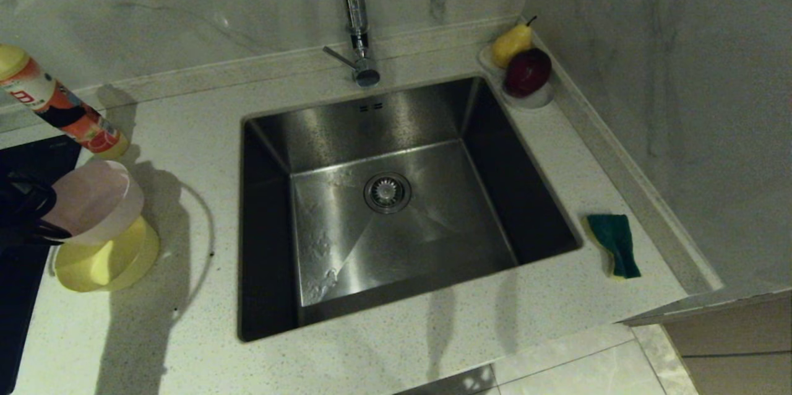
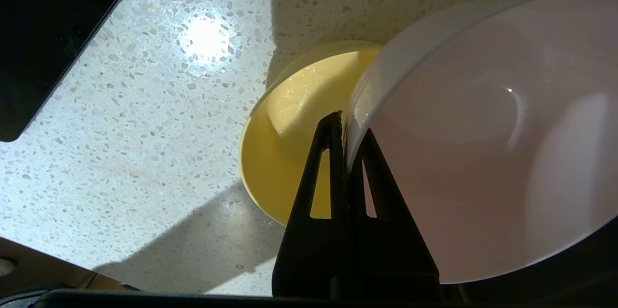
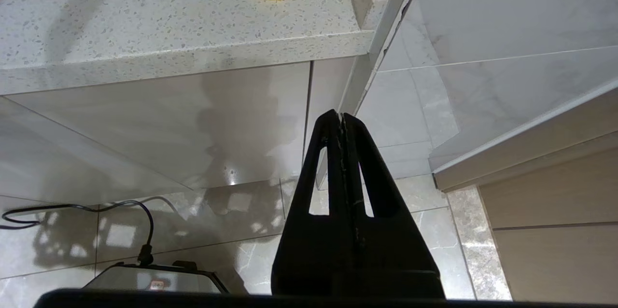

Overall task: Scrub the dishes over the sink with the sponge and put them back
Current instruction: Place the bowl on the bowl

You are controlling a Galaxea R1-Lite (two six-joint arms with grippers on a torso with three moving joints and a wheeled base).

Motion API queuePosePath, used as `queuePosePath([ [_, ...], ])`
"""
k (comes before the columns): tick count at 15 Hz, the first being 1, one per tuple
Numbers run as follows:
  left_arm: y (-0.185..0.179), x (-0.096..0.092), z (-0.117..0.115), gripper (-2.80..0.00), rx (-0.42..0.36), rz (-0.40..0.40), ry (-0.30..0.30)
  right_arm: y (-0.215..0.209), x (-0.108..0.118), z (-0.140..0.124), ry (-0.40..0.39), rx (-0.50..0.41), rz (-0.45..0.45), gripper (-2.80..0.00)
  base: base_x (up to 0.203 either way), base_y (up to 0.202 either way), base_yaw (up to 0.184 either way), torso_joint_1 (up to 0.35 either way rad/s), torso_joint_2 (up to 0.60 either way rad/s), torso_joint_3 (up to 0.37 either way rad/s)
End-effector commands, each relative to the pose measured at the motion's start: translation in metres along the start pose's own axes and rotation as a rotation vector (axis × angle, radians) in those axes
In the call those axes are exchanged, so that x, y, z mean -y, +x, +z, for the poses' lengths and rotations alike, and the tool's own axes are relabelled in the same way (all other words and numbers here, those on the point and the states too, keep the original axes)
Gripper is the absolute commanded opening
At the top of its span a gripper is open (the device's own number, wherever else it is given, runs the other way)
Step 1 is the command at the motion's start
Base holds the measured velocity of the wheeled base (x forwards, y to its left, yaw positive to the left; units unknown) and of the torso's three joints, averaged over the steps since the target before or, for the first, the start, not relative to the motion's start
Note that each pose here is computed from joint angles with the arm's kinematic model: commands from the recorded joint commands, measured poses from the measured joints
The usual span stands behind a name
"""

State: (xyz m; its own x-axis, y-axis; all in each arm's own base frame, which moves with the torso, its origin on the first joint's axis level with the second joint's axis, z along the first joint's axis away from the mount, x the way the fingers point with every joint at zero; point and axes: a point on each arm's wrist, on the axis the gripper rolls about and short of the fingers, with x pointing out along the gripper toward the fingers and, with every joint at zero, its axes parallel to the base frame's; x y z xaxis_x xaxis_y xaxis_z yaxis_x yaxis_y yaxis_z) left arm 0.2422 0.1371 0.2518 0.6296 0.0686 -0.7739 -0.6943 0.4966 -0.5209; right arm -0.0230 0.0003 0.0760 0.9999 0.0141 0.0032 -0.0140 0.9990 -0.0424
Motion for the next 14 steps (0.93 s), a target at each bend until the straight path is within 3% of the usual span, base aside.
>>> queuePosePath([
  [1,0.006,-0.002,0.000,-2.80,-0.020,0.015,-0.010,0.000,0.000,0.000,-0.001,0.001,0.000,-2.80,0.000,0.000,0.000,0.000,0.00,0.000],
  [7,0.006,-0.007,-0.005,-2.80,-0.013,0.051,-0.010,0.000,0.000,0.000,-0.001,0.000,0.000,-2.80,0.000,0.000,0.000,0.000,0.00,0.000],
  [14,-0.039,0.003,-0.012,-2.80,0.086,-0.040,0.012,0.000,0.000,0.000,-0.001,0.000,0.001,-2.80,0.000,0.000,0.000,0.000,0.00,0.000],
])
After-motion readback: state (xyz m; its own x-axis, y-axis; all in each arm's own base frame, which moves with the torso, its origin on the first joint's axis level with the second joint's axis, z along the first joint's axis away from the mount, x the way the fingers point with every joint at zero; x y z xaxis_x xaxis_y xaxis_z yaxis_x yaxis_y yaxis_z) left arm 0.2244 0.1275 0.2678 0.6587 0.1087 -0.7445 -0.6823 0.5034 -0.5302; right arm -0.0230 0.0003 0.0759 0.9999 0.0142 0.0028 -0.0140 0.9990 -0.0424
